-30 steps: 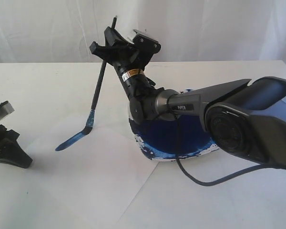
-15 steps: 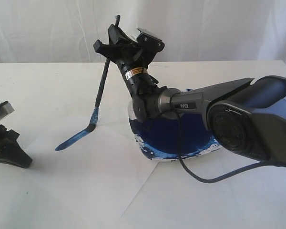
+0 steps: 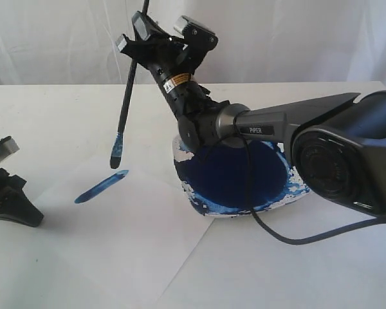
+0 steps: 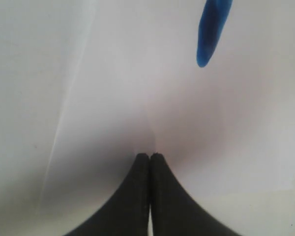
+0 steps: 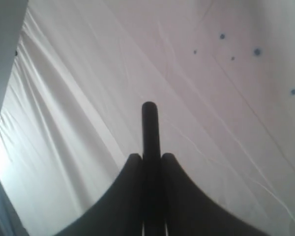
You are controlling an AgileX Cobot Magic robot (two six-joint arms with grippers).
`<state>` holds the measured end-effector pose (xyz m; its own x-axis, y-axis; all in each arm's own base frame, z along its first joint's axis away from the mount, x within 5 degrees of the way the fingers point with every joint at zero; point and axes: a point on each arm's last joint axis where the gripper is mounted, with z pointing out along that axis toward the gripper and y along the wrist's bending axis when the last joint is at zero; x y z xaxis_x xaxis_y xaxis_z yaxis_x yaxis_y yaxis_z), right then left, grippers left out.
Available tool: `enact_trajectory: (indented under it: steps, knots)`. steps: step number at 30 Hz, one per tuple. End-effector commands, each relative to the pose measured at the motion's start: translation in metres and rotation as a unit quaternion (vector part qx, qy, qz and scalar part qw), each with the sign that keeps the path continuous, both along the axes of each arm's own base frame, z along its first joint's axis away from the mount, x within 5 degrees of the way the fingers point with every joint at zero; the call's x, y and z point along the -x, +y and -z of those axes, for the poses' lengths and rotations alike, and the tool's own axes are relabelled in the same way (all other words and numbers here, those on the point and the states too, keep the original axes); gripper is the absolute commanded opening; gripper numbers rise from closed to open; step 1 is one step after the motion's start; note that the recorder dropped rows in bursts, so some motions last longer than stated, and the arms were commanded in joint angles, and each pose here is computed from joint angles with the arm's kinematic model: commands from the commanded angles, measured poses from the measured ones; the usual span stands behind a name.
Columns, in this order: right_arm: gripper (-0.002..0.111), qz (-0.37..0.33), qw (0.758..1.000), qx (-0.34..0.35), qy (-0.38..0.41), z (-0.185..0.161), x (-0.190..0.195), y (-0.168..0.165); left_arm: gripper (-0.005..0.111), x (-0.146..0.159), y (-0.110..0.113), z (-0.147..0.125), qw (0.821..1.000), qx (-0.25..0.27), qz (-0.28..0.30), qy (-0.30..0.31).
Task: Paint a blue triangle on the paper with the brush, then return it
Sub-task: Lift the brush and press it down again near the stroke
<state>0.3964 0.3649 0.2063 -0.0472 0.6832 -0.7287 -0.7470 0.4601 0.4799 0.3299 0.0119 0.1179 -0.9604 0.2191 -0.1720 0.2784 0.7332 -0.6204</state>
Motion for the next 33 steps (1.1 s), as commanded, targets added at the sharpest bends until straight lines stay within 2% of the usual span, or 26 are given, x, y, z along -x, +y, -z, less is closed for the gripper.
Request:
enact_trajectory:
  steps: [1,4,9,12,15,21,28,33]
  knots:
    - [0.0,-0.054,0.998,-0.012,-0.007,-0.017,0.006,0.003,0.0,0.001,0.0,0.0,1.0,-0.002,0.002,0.0]
    - [0.0,-0.087,0.996,-0.021,0.003,-0.018,0.009,0.005,0.0,0.001,0.0,0.0,1.0,-0.002,0.002,0.0]
    - [0.0,-0.132,0.99,0.027,0.033,-0.01,0.013,0.015,0.0,0.001,0.0,0.0,1.0,-0.002,0.002,0.0]
    - [0.0,-0.151,0.987,0.021,0.046,-0.004,0.015,0.017,0.0,0.001,0.0,0.0,1.0,-0.002,0.002,0.0]
    - [0.0,-0.163,0.986,-0.019,0.036,0.006,0.025,0.025,0.0,0.001,0.0,0.0,1.0,-0.002,0.002,0.0]
    - [0.0,-0.114,0.992,-0.045,0.027,0.018,0.038,0.041,0.0,0.001,0.0,0.0,1.0,-0.002,0.002,0.0]
    - [0.0,-0.083,0.997,0.0,-0.002,0.019,0.038,0.044,0.0,0.001,0.0,0.0,1.0,-0.002,0.002,0.0]
    - [0.0,-0.076,0.997,-0.008,0.006,0.02,0.037,0.043,0.0,0.001,0.0,0.0,1.0,-0.002,0.002,0.0]
